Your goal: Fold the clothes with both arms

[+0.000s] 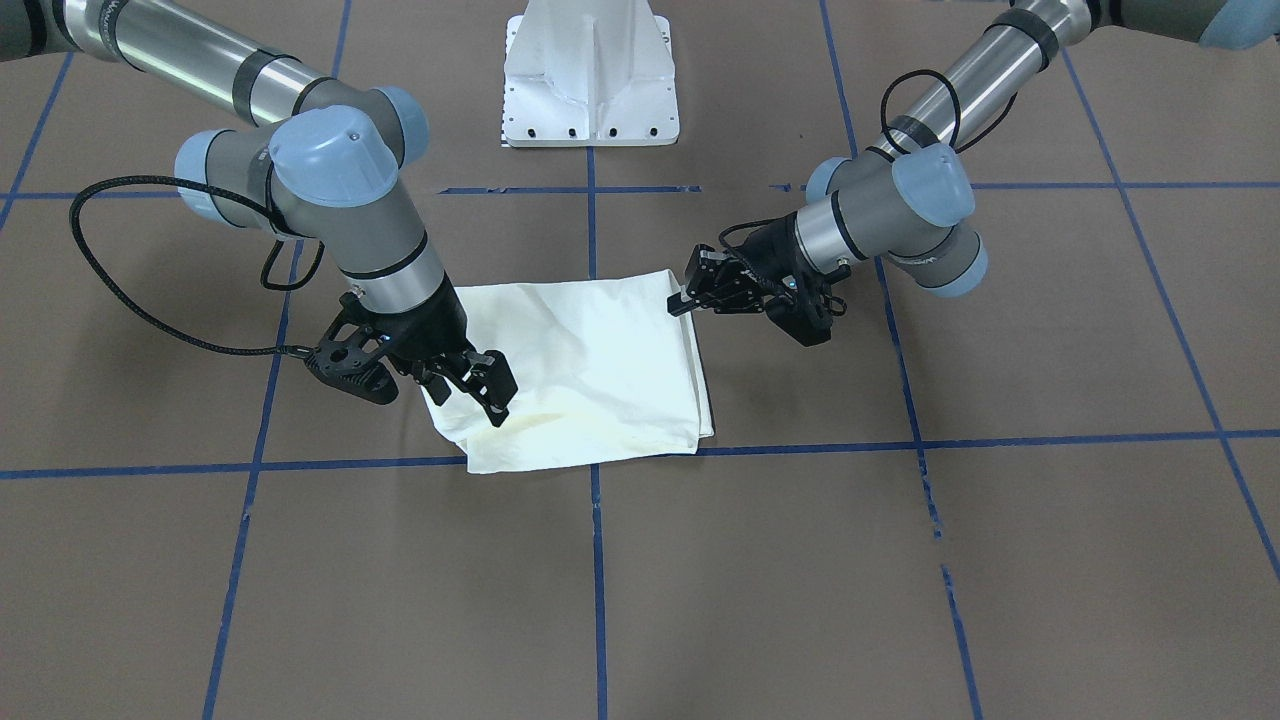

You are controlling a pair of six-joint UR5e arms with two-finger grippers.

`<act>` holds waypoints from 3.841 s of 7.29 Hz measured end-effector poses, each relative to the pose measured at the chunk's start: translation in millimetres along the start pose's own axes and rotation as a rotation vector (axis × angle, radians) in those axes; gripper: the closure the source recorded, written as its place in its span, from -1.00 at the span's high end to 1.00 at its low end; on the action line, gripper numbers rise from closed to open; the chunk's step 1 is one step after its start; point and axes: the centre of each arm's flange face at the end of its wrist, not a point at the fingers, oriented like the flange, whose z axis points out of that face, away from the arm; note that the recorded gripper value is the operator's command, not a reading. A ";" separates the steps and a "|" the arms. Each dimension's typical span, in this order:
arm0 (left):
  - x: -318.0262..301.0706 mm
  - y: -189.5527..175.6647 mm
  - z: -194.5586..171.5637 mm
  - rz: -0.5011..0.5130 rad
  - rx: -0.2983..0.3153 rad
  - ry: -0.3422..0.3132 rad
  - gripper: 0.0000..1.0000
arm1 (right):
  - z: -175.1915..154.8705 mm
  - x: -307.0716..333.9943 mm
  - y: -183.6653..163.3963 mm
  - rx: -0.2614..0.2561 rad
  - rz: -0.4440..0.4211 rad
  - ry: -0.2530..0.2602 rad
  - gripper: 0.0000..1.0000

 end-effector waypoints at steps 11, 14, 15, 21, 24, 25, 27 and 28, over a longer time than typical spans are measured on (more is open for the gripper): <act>-36.1 89.8 14.2 -0.074 -0.023 -0.141 -1.00 | -13.9 -3.6 3.8 -0.030 0.000 -0.028 1.00; -0.9 79.3 -64.9 -0.078 0.045 -0.183 -1.00 | -37.2 34.8 -28.4 -0.070 0.016 -0.019 1.00; -11.0 73.5 -105.1 -0.045 0.080 -0.221 -1.00 | -52.6 66.8 -50.8 -0.087 0.005 -0.008 1.00; -200.0 15.5 -422.8 0.469 0.096 -0.718 -0.49 | -160.9 339.3 -230.3 -0.059 -0.334 0.142 1.00; -199.2 -30.3 -508.6 0.283 0.018 -0.833 1.00 | -221.8 400.6 -270.3 -0.147 -0.516 0.231 1.00; -205.0 -9.8 -515.3 0.213 -0.017 -0.785 1.00 | -228.0 416.3 -263.0 -0.206 -0.547 0.260 1.00; -243.4 21.9 -518.8 0.113 -0.066 -0.756 1.00 | -227.9 437.9 -248.9 -0.258 -0.564 0.281 1.00; -249.1 24.5 -518.2 0.121 -0.065 -0.747 1.00 | -223.3 439.0 -244.3 -0.270 -0.571 0.283 1.00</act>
